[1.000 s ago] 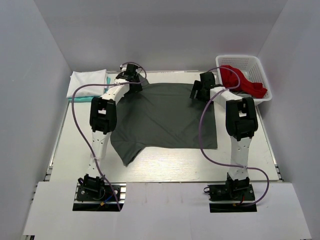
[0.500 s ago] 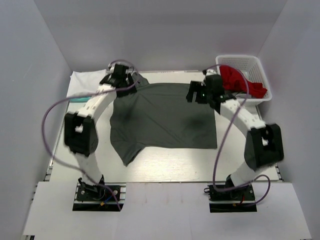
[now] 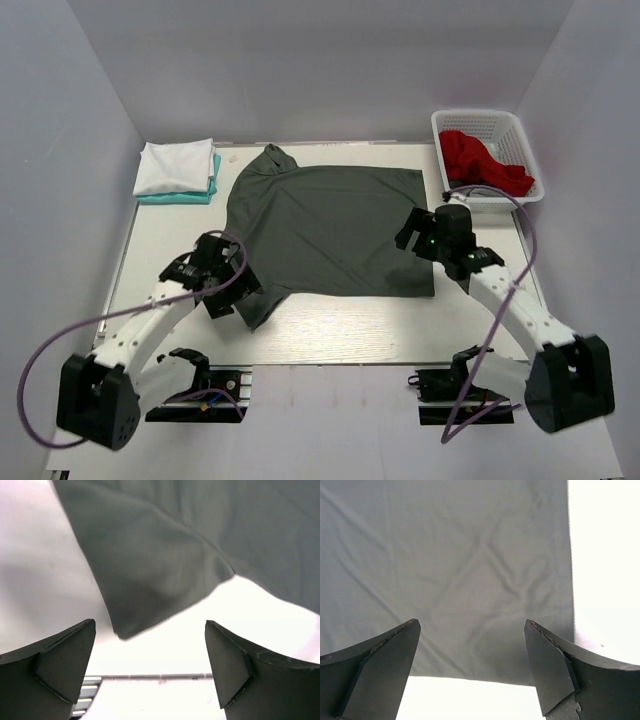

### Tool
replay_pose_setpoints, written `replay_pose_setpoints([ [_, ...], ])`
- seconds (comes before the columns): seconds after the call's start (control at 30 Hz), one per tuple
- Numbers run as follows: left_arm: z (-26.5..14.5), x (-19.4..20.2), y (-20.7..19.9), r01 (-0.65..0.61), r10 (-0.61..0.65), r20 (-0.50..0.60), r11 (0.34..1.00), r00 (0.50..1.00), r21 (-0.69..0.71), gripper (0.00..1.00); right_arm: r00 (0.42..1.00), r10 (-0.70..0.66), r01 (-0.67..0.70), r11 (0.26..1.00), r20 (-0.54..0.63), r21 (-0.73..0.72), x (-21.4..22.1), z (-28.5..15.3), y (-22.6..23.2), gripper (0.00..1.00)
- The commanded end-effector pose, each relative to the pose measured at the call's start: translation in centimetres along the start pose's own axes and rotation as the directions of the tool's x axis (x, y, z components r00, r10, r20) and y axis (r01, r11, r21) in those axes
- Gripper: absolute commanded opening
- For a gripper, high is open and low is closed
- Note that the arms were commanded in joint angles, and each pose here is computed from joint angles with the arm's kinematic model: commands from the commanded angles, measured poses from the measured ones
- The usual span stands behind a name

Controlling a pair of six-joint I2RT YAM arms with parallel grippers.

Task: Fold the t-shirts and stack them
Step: Flatten out the tshirt, then grap the side of the flattened tshirt closest away from the robot with both arms

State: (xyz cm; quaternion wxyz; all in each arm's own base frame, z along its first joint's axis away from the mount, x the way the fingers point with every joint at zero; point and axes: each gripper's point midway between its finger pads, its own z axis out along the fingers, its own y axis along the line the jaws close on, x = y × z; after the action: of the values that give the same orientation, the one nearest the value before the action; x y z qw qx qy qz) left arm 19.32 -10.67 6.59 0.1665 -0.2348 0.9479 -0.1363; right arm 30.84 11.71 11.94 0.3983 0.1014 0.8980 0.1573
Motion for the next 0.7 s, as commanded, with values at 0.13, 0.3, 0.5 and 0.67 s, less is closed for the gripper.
replay_pose_setpoints([
  [0.13,0.6,5.5,2.9,0.032,-0.042,-0.180,0.998,0.983,-0.058,0.79,0.980,0.107,-0.130,0.982,0.167,0.136,-1.7,-3.0,-3.3,0.90],
  [0.3,1.6,6.4,3.5,0.025,-0.041,-0.214,0.997,0.976,-0.077,0.45,0.981,0.109,-0.133,0.980,0.163,0.150,-1.4,-2.9,-3.7,0.90],
  [0.5,2.7,6.2,3.6,0.034,-0.045,-0.186,0.997,0.982,-0.067,0.45,0.990,0.105,-0.122,0.973,0.094,0.194,0.1,-1.9,-4.5,0.90],
  [0.67,4.1,6.2,3.7,0.024,-0.038,-0.187,0.997,0.982,-0.077,0.47,0.993,0.103,-0.111,0.973,0.050,0.203,1.2,-1.3,-4.9,0.90],
])
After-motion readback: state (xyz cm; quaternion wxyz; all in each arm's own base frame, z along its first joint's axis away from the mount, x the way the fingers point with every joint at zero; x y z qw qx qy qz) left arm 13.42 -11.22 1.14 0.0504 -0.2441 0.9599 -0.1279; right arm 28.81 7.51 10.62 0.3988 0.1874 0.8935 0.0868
